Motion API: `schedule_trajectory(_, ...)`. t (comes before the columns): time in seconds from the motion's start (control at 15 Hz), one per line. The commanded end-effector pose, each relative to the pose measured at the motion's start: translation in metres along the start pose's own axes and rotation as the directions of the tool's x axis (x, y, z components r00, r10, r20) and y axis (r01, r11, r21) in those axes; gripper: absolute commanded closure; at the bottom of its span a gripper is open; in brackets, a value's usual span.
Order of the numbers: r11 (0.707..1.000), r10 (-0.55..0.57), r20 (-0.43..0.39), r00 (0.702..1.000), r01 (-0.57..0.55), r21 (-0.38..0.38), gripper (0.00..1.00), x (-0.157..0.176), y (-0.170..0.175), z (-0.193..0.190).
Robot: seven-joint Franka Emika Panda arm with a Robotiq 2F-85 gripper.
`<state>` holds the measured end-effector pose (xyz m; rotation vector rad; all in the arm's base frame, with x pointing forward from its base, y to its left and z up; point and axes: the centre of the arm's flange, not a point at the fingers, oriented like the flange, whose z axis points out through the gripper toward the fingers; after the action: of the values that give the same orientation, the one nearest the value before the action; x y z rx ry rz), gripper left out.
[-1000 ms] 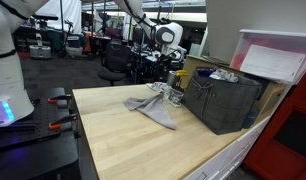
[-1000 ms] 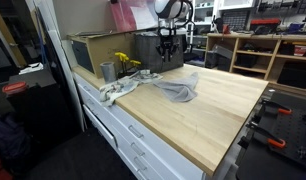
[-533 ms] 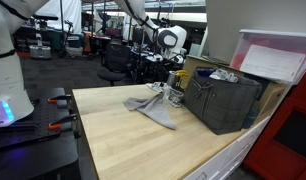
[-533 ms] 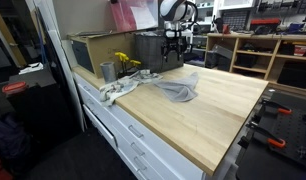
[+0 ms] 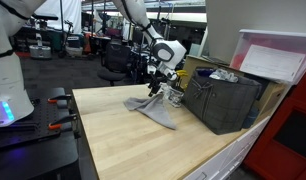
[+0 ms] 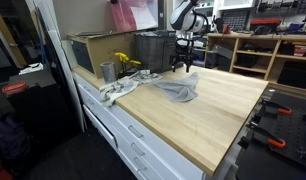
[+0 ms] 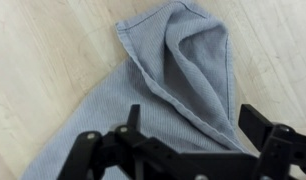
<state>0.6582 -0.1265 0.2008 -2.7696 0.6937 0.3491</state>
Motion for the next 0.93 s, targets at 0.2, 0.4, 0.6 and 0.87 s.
schedule_trajectory(0.2,0.993,-0.055,0.125,0.991,0.041,0.11,0.0,-0.041,0.043,0.047)
schedule_trajectory(0.4,0.991,-0.074,0.161,0.984,0.054,0.124,0.0,-0.05,0.059,0.066)
schedule_trajectory(0.6,0.988,-0.096,0.186,0.978,0.071,0.136,0.0,-0.056,0.066,0.085)
schedule_trajectory(0.87,0.985,-0.124,0.208,0.97,0.094,0.148,0.0,-0.062,0.062,0.101)
